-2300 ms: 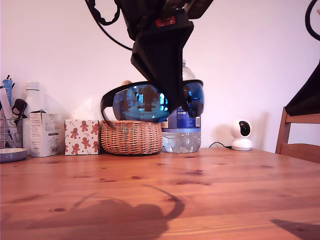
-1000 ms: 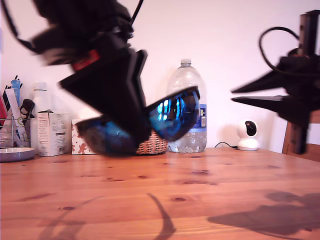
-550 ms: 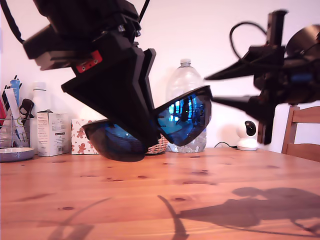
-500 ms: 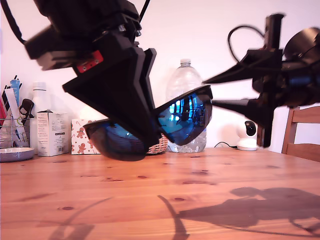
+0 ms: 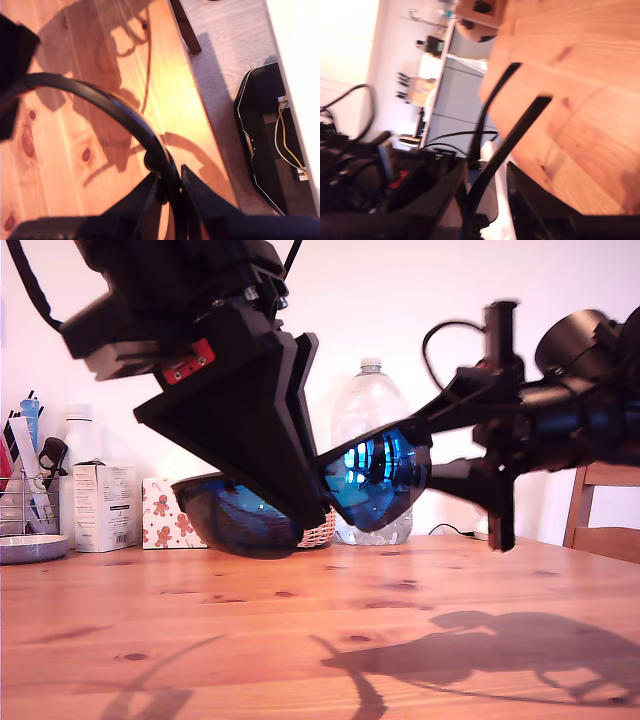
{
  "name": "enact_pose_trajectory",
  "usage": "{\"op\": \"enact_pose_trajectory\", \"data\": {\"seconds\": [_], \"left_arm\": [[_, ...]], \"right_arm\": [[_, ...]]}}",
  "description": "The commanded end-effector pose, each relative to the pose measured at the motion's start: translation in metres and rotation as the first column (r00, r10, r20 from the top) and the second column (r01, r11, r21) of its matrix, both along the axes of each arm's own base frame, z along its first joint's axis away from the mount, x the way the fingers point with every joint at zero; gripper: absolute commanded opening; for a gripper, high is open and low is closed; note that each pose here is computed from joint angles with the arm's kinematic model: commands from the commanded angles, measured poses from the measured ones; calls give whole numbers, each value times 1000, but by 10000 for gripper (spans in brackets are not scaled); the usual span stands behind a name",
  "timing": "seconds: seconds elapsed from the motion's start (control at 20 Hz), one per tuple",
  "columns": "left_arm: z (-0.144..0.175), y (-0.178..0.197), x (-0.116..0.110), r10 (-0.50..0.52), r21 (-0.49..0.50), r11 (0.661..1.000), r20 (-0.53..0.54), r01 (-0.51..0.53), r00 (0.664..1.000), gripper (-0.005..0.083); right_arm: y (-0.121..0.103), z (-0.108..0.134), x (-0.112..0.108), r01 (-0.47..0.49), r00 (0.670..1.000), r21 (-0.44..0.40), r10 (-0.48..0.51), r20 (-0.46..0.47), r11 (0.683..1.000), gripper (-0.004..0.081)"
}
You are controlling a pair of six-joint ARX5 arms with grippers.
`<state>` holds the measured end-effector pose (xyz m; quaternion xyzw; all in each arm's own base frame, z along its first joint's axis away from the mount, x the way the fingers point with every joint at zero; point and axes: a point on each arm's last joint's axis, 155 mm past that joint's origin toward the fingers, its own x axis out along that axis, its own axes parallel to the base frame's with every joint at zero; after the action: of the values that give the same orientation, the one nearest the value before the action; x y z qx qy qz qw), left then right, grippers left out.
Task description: Pick up the sunglasses and close them, then place them back on the table
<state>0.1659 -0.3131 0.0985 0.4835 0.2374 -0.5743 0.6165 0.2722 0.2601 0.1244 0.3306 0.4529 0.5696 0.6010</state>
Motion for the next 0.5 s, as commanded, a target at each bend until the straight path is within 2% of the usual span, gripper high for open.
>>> {"op": "enact_pose_trajectory", "data": {"seconds": [0.0,0.45], "left_arm": [[0,-7,-2,-20,-20,1000,16,20,1000,-20],[5,-10,6,-5,-38,999,50,7,999,-20]], "right_arm": [[9,-8,-4,-22,1000,-12,22,-2,1000,217],[43,-10,-41,-147,989,-21,147,-5,989,217]]}}
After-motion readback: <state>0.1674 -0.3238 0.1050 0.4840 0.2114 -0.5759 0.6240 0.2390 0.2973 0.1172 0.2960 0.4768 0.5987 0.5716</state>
